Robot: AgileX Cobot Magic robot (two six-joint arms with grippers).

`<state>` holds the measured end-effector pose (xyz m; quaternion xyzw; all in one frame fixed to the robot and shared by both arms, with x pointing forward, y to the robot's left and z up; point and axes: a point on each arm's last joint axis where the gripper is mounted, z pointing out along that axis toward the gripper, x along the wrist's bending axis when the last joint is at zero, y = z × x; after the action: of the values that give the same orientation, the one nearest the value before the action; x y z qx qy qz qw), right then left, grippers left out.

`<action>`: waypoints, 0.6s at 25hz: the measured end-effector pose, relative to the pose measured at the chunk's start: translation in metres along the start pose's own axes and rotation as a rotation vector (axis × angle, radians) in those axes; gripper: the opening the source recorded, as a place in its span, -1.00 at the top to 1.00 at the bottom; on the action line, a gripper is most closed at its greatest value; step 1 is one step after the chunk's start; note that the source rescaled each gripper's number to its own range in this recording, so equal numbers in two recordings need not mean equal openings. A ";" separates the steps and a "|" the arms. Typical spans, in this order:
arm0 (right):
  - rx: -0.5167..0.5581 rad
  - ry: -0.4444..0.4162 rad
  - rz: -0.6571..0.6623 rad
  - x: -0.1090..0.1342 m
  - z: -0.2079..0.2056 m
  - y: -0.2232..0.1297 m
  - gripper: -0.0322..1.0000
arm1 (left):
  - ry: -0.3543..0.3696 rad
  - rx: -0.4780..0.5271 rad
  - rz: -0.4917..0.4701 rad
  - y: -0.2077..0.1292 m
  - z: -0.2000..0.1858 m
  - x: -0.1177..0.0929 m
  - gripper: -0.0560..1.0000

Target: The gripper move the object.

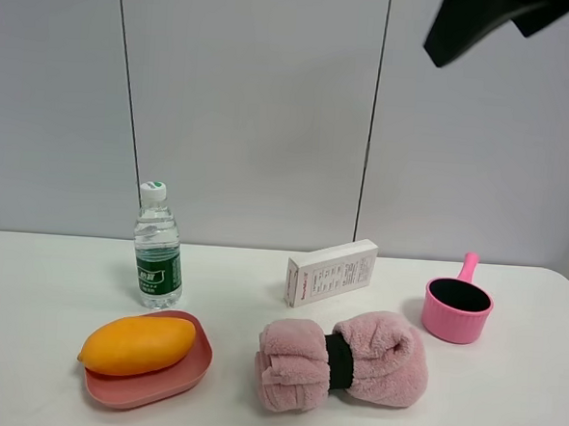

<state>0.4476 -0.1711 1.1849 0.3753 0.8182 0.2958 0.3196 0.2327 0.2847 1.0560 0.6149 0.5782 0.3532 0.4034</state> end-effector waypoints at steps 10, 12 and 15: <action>0.027 -0.239 0.316 -0.046 -0.062 -0.115 -0.56 | 0.000 0.000 0.000 0.000 0.000 0.000 -1.00; -0.022 -0.293 0.370 -0.040 -0.085 -0.134 -0.56 | 0.000 0.000 0.000 0.000 0.000 0.000 -1.00; -0.094 -0.352 0.433 -0.024 -0.114 -0.156 -0.56 | 0.000 0.000 0.000 0.000 0.000 0.000 -1.00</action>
<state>0.3088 -0.3031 1.1500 0.5716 0.6364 0.3252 0.4031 0.2327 0.2847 1.0560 0.6149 0.5782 0.3532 0.4034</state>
